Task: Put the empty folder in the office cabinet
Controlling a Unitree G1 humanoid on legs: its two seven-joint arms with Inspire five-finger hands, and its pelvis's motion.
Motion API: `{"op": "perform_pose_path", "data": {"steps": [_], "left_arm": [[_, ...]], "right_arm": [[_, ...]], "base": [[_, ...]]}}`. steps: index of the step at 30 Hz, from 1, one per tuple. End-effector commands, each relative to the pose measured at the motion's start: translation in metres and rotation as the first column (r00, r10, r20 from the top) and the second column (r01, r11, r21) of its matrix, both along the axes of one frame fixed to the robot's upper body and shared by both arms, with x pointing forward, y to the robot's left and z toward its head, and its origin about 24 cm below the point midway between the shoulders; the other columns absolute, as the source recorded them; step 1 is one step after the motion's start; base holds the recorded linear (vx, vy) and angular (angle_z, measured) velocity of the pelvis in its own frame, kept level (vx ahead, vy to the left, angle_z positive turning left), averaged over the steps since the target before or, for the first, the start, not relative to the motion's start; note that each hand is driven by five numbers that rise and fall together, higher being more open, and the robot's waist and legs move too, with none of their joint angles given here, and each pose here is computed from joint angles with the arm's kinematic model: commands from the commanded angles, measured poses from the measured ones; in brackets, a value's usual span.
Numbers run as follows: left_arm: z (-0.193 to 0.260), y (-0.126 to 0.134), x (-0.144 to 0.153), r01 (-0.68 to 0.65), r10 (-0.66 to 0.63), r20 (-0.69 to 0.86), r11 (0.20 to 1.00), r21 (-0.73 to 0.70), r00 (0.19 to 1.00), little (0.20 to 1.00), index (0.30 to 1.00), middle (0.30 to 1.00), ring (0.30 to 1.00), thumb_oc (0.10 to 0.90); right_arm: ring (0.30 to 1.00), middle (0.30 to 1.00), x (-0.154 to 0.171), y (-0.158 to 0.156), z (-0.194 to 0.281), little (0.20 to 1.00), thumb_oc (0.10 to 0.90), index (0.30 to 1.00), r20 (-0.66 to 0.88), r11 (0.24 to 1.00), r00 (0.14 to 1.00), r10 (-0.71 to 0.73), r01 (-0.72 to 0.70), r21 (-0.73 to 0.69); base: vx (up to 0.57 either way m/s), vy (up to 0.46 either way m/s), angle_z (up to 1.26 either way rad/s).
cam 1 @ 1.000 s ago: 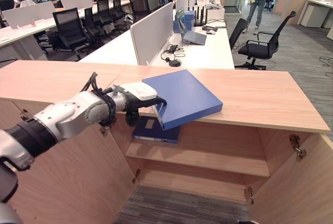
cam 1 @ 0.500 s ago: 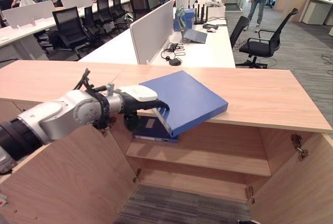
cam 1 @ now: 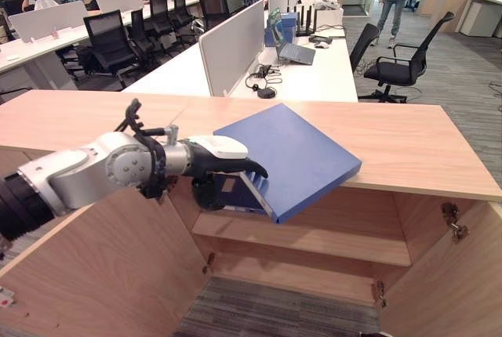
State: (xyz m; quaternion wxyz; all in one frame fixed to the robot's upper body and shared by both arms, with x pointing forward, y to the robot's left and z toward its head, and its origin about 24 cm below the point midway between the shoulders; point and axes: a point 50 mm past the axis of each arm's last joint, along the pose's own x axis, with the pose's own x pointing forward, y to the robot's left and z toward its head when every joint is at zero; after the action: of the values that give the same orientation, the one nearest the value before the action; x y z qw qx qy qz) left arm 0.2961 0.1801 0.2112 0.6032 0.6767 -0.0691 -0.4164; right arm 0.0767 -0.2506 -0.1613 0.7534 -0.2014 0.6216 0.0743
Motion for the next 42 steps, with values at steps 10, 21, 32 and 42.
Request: {"op": "perform_pose_path", "data": {"steps": [10, 21, 32, 42], "left_arm": [[0.144, 0.039, 0.034, -0.075, 0.367, 0.591, 0.885, -0.459, 0.718, 0.9, 0.9, 0.9, 0.9, 0.8], [0.135, 0.046, 0.037, -0.024, 0.494, 0.657, 0.809, -0.587, 0.569, 0.9, 0.9, 0.9, 0.9, 0.8], [0.114, 0.052, -0.002, 0.206, 0.596, 0.605, 0.602, -0.772, 0.527, 0.9, 0.9, 0.9, 0.9, 0.8], [0.013, 0.069, -0.069, 0.217, 0.807, 0.399, 0.336, -0.916, 0.435, 0.9, 0.9, 0.9, 0.9, 0.8]], "right_arm": [[0.9, 0.9, -0.021, 0.029, -0.01, 0.9, 0.8, 0.9, -0.066, 0.995, 0.997, 0.042, -0.036, 0.096], [0.9, 0.9, -0.009, 0.027, -0.007, 0.9, 0.8, 0.9, -0.008, 0.998, 1.0, 0.014, -0.014, 0.069], [0.9, 0.9, -0.016, 0.03, -0.009, 0.9, 0.8, 0.9, -0.013, 0.998, 1.0, 0.002, -0.002, 0.056], [0.9, 0.9, -0.02, 0.043, -0.011, 0.9, 0.8, 0.9, 0.031, 0.998, 0.999, -0.027, 0.025, 0.049]], "base": [[0.0, 0.0, 0.0], [0.0, 0.0, 0.0], [0.0, 0.001, -0.01], [0.0, 0.002, 0.0]]}}
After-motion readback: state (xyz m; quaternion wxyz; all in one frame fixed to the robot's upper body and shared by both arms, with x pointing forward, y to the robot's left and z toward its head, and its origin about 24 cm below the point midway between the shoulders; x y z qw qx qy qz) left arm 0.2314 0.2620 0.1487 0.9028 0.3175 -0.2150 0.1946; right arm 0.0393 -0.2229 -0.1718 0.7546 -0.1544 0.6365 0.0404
